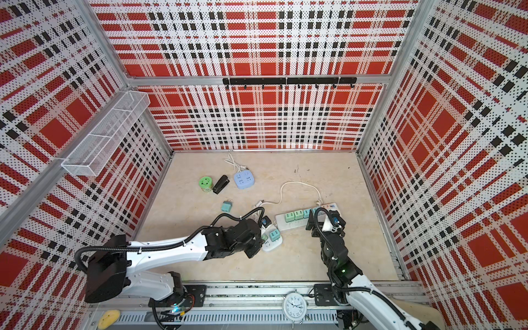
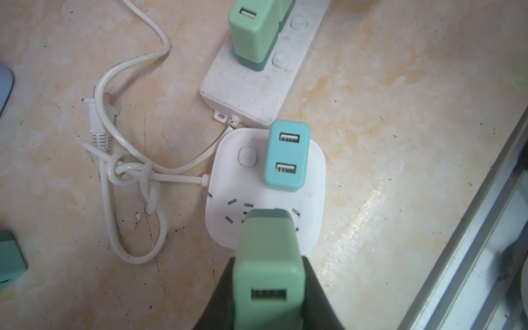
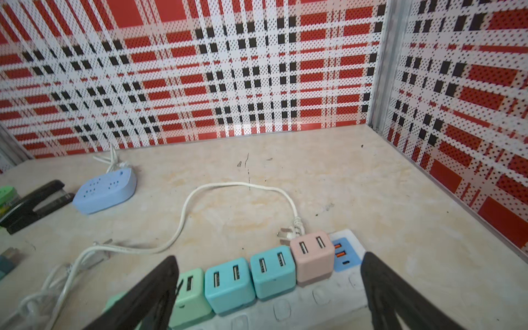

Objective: Insert the plug

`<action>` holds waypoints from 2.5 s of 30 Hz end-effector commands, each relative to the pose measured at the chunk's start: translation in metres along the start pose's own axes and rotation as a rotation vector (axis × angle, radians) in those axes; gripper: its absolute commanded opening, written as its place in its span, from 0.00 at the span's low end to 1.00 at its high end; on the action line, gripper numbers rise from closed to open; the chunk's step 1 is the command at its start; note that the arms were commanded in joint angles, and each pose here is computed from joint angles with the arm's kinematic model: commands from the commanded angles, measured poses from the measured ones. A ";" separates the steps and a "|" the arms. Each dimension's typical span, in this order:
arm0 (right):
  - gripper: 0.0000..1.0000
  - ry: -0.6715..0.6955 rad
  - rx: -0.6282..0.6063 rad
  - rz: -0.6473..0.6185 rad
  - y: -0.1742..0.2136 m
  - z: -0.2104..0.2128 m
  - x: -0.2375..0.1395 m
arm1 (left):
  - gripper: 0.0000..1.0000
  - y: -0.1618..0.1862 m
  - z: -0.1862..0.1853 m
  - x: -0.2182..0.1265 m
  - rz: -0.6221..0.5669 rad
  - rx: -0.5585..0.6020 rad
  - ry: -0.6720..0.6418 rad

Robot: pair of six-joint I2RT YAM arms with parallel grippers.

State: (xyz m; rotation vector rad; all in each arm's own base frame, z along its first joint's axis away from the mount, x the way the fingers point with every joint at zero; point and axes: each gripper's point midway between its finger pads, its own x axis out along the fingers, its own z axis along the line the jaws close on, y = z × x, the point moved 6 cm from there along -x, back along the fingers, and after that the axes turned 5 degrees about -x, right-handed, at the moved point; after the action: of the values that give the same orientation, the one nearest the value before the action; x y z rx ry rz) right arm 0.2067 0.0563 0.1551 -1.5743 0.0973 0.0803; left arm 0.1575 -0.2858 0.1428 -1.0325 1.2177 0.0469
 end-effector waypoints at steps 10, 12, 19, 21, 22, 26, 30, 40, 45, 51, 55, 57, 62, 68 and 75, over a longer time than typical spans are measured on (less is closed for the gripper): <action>1.00 -0.025 0.051 -0.069 -0.023 0.005 0.004 | 0.00 0.005 -0.004 0.026 0.036 0.033 -0.035; 1.00 -0.024 0.052 -0.071 -0.023 0.005 0.003 | 0.00 0.006 -0.002 0.027 0.045 0.041 -0.056; 1.00 -0.026 0.046 -0.065 -0.022 0.006 0.004 | 0.00 0.004 -0.003 0.021 0.065 0.054 -0.072; 1.00 -0.026 0.047 -0.065 -0.023 0.006 0.004 | 0.00 0.003 -0.005 0.018 0.060 0.060 -0.072; 1.00 -0.027 0.047 -0.065 -0.023 0.006 0.004 | 0.00 0.003 -0.006 0.017 0.060 0.063 -0.072; 1.00 -0.028 0.047 -0.065 -0.023 0.006 0.004 | 0.00 0.001 -0.008 0.013 0.054 0.063 -0.077; 1.00 -0.030 0.047 -0.064 -0.022 0.006 0.004 | 0.00 -0.003 -0.009 0.008 0.036 0.061 -0.088; 1.00 -0.032 0.046 -0.063 -0.022 0.007 0.004 | 0.00 -0.008 -0.010 -0.002 0.017 0.053 -0.095; 1.00 -0.032 0.045 -0.063 -0.022 0.007 0.004 | 0.00 -0.004 -0.012 0.002 0.038 0.053 -0.085; 1.00 -0.032 0.046 -0.063 -0.022 0.007 0.004 | 0.00 0.002 -0.013 0.015 0.084 0.069 -0.096; 1.00 -0.034 0.046 -0.063 -0.022 0.007 0.004 | 0.00 0.004 -0.016 0.023 0.111 0.077 -0.080; 1.00 -0.035 0.046 -0.063 -0.022 0.007 0.004 | 0.00 0.004 -0.018 0.026 0.125 0.079 -0.077; 1.00 -0.035 0.045 -0.062 -0.023 0.007 0.005 | 0.00 0.005 -0.019 0.030 0.152 0.087 -0.078; 1.00 -0.035 0.042 -0.060 -0.022 0.008 0.005 | 0.00 0.010 -0.013 0.040 0.205 0.044 -0.060; 1.00 -0.030 0.043 -0.060 -0.022 0.006 0.005 | 0.00 0.021 0.000 0.060 0.300 -0.018 -0.039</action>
State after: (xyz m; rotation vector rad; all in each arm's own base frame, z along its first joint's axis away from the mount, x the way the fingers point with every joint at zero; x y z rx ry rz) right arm 0.2111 0.0620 0.1581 -1.5730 0.0780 0.1034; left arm 0.1723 -0.3132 0.1194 -0.9157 1.2523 0.1882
